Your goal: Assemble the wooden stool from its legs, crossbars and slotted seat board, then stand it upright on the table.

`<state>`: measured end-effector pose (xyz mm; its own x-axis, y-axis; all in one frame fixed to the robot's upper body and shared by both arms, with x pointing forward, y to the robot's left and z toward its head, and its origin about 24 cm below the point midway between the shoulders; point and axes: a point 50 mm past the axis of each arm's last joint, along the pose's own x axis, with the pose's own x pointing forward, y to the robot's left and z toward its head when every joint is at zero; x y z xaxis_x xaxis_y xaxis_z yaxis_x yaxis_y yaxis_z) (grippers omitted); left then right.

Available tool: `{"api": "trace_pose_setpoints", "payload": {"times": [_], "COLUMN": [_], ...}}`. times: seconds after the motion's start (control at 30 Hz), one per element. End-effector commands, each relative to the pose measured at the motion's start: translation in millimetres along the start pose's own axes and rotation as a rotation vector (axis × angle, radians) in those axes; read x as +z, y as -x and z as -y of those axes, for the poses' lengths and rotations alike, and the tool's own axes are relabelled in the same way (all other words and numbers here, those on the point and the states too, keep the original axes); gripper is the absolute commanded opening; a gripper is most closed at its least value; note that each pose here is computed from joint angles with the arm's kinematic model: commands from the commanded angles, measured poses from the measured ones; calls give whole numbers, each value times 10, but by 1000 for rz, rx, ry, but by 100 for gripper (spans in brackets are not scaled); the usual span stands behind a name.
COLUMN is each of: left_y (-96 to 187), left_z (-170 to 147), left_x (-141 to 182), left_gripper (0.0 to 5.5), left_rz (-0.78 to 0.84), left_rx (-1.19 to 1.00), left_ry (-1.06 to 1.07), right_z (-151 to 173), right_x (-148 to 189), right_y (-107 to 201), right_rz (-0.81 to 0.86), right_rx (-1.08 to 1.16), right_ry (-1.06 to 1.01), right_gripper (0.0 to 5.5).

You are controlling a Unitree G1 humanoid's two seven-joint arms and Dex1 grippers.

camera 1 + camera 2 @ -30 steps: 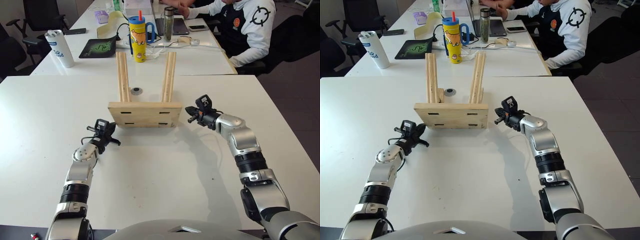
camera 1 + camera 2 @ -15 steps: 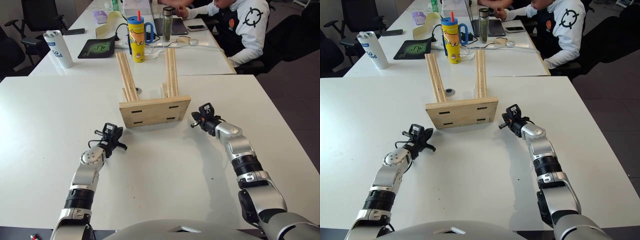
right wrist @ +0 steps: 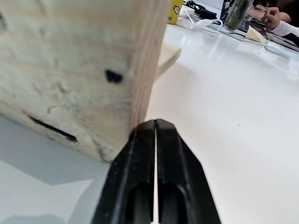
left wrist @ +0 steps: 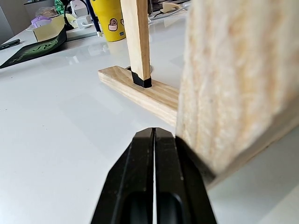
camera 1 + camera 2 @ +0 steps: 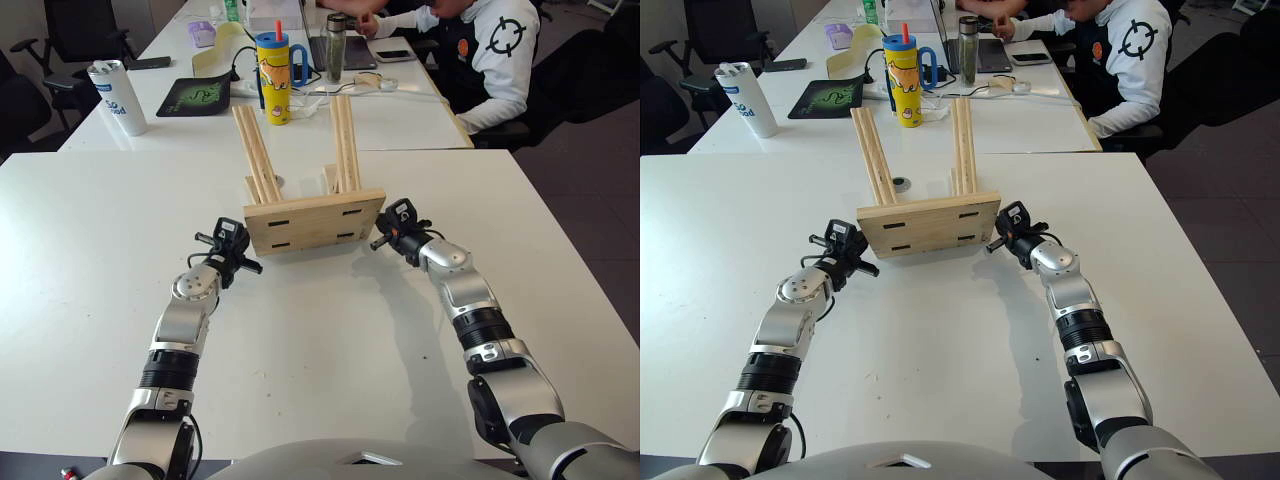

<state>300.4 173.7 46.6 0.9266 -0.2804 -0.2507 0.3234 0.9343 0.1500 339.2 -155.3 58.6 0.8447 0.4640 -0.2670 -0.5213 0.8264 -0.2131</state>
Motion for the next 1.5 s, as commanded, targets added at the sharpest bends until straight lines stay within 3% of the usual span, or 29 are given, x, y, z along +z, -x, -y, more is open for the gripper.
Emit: {"api": "trace_pose_setpoints", "payload": {"times": [0.03, 0.27, 0.4, 0.6, 0.93, 1.1, 1.5], "left_y": [18, 381, 537, 526, 515, 553, 461], "left_z": [215, 481, 355, 148, -88, -34, 203], "left_x": [110, -10, -120, -110, -458, -531, -319], "left_gripper": [4, 4, 4, 4, 4, 4, 4], "left_rz": [45, -7, -59, -81, -205, -176, -78], "left_rx": [-98, -172, -95, -31, 61, 60, -11], "left_ry": [6, 27, 52, 21, -46, -34, -13], "right_z": [-228, -299, -323, -297, 79, -131, -608], "right_x": [128, -170, -294, -364, -754, -765, -435], "right_y": [86, 560, 682, 698, 648, 612, 481], "right_rz": [106, 14, -34, -57, -205, -176, -110], "right_rx": [187, 329, 332, 295, -52, -46, 93], "right_ry": [59, 137, 155, 141, 84, 14, -58], "right_gripper": [0, 0, 0, 0, 0, 0, 0]}}
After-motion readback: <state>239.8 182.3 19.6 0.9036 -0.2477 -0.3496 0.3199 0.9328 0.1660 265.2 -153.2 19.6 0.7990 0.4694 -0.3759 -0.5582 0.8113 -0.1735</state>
